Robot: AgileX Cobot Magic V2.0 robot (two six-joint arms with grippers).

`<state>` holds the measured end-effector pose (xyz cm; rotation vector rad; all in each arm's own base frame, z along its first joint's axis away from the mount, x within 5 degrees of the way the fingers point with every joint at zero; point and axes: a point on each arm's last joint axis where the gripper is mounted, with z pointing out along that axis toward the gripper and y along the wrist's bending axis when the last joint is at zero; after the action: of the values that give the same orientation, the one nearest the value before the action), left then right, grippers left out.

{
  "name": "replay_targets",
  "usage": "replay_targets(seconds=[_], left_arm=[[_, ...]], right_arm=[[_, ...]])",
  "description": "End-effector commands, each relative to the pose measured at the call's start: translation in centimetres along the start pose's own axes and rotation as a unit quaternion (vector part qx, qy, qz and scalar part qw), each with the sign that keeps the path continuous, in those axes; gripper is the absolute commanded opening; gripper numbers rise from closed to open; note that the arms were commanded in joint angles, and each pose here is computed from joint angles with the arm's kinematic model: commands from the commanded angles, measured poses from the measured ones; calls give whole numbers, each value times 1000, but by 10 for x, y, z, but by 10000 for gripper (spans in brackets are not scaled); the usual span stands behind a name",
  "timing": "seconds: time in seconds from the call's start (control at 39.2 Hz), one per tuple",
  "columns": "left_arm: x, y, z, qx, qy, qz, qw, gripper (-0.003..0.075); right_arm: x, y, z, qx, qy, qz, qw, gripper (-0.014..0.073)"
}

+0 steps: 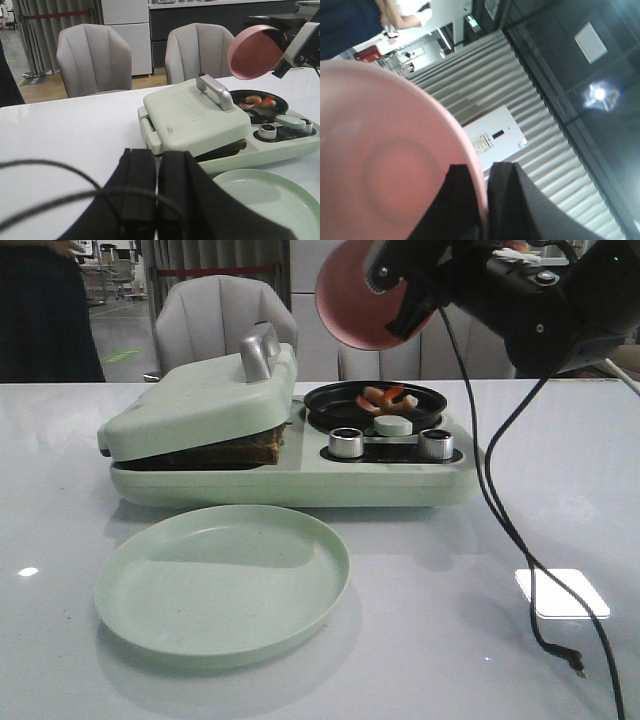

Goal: Make breakfast with bread and shrimp
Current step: 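Tilt the pink bowl with the right gripper to pour shrimp into the pan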

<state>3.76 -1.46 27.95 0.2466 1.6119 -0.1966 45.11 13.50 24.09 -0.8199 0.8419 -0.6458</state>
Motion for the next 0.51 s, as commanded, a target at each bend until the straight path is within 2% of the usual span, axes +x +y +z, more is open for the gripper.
replay_targets(seconds=[0.0, 0.13, 0.26, 0.38, 0.49], left_arm=[[-14, 1, -1, -6, -45, -11, 999, 114], [-14, 1, -1, -6, -45, -11, 999, 114], [-14, 1, -1, -6, -45, -11, 999, 114], [-14, 1, -1, -6, -45, -11, 999, 114], [-14, 1, -1, -6, -45, -11, 999, 114]], right_arm=[[-18, -34, 8, 53, -37, -21, 998, 119], [-10, -27, 7, 48, -17, 7, 999, 119], [-3, -29, 7, 66, 10, 120, 990, 119], [1, -38, 7, 97, 36, 248, 963, 119], [2, -48, 8, 94, 76, 352, 928, 119]])
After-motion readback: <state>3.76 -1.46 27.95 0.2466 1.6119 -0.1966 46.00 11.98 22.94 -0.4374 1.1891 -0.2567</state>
